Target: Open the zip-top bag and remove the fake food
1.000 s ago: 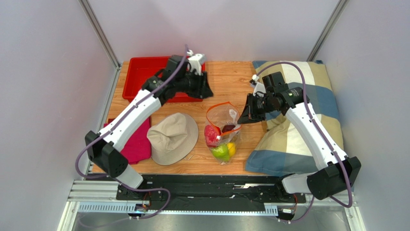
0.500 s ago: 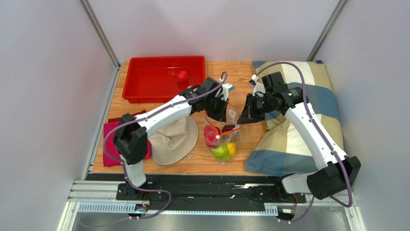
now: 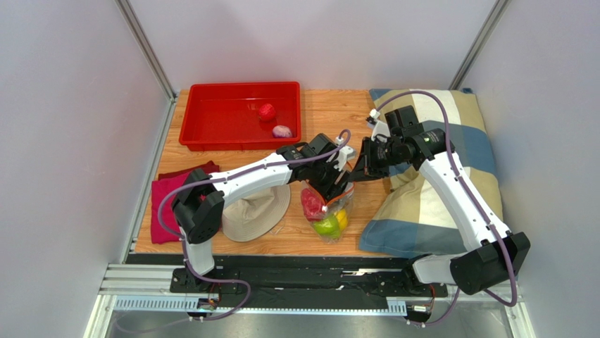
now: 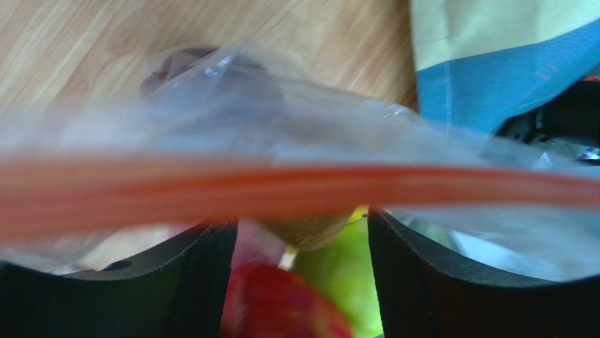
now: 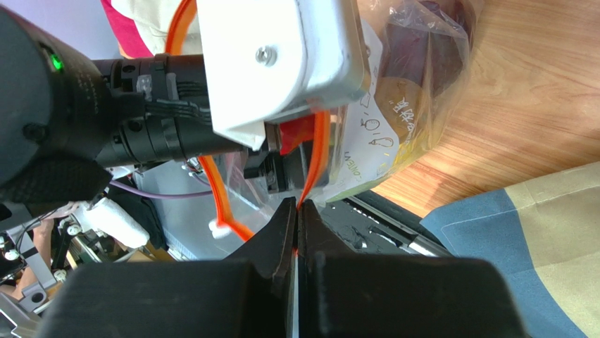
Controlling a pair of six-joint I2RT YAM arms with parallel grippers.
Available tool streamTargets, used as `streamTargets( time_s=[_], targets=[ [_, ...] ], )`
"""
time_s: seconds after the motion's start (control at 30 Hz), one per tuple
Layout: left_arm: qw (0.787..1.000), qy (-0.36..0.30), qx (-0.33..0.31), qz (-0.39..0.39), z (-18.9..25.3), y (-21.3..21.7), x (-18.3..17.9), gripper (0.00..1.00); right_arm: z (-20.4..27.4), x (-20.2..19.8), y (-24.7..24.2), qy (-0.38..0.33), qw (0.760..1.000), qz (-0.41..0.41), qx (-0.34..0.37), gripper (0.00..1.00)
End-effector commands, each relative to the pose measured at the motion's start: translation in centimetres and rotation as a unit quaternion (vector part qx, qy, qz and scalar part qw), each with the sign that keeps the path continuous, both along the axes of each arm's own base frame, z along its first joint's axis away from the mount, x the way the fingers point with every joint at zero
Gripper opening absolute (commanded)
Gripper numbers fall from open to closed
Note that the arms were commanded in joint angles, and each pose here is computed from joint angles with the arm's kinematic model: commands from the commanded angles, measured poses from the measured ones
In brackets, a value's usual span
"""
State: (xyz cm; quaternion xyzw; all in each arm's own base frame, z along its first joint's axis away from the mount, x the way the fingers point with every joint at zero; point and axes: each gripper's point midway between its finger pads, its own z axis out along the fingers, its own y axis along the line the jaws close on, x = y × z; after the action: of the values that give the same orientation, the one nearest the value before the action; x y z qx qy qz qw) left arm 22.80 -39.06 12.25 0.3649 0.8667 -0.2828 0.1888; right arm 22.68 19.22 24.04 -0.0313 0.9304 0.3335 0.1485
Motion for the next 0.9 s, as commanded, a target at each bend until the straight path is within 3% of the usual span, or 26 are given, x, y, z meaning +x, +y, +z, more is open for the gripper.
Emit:
streamTargets(
  time_s=[0.0, 0.1, 0.17, 0.2, 0.47, 0.57, 0.67, 0.7, 0.77, 0.87],
  targets=[
    [0.999, -0.044, -0.004, 0.004, 1.3, -0.6, 1.0, 0.74, 0.3, -0.6, -0.1, -0.015, 1.000, 0.006, 0.005, 0.00],
    [0.999, -0.047, 0.001, -0.005, 0.6, -1.4, 0.7, 0.77, 0.0, -1.0, -0.3, -0.013, 1.000, 0.005, 0.003, 0.00],
    [0.999, -0.040, 0.004, -0.006, -0.2, -1.8, 0.6, 0.86, -0.3, -1.1, -0.5, -0.013, 1.000, 0.004, 0.000, 0.00],
    [1.000, -0.028, 0.000, -0.003, -0.6, -1.9, 0.2, 0.99, -0.3, -1.2, -0.5, -0.014, 1.000, 0.005, -0.001, 0.00],
    [0.999, -0.019, -0.042, 0.017, -1.5, -3.8, 0.5, 0.96, -1.1, -1.7, -0.8, -0.010, 1.000, 0.005, -0.009, 0.00],
    [0.998, -0.036, -0.053, 0.016, -1.1, -4.2, 1.1, 0.85, -1.3, -1.8, -0.8, -0.006, 1.000, 0.006, -0.009, 0.00],
    [0.998, -0.039, -0.056, 0.006, -0.6, -4.5, 1.1, 0.65, -1.1, -1.8, -0.9, -0.009, 1.000, 0.006, -0.010, 0.00],
    [0.997, -0.042, -0.060, 0.005, -0.1, -4.5, 1.1, 0.55, -0.9, -1.6, -0.9, -0.012, 1.000, 0.004, -0.010, 0.00],
    [0.997, -0.050, -0.063, 0.002, 0.6, -4.3, 1.1, 0.46, -0.9, -1.5, -0.9, -0.014, 1.000, 0.004, -0.012, 0.00],
    [0.996, -0.066, -0.059, 0.002, 2.1, -3.4, 1.0, 0.12, -0.9, -1.4, -1.0, -0.014, 1.000, 0.003, -0.013, 0.00]
  ],
)
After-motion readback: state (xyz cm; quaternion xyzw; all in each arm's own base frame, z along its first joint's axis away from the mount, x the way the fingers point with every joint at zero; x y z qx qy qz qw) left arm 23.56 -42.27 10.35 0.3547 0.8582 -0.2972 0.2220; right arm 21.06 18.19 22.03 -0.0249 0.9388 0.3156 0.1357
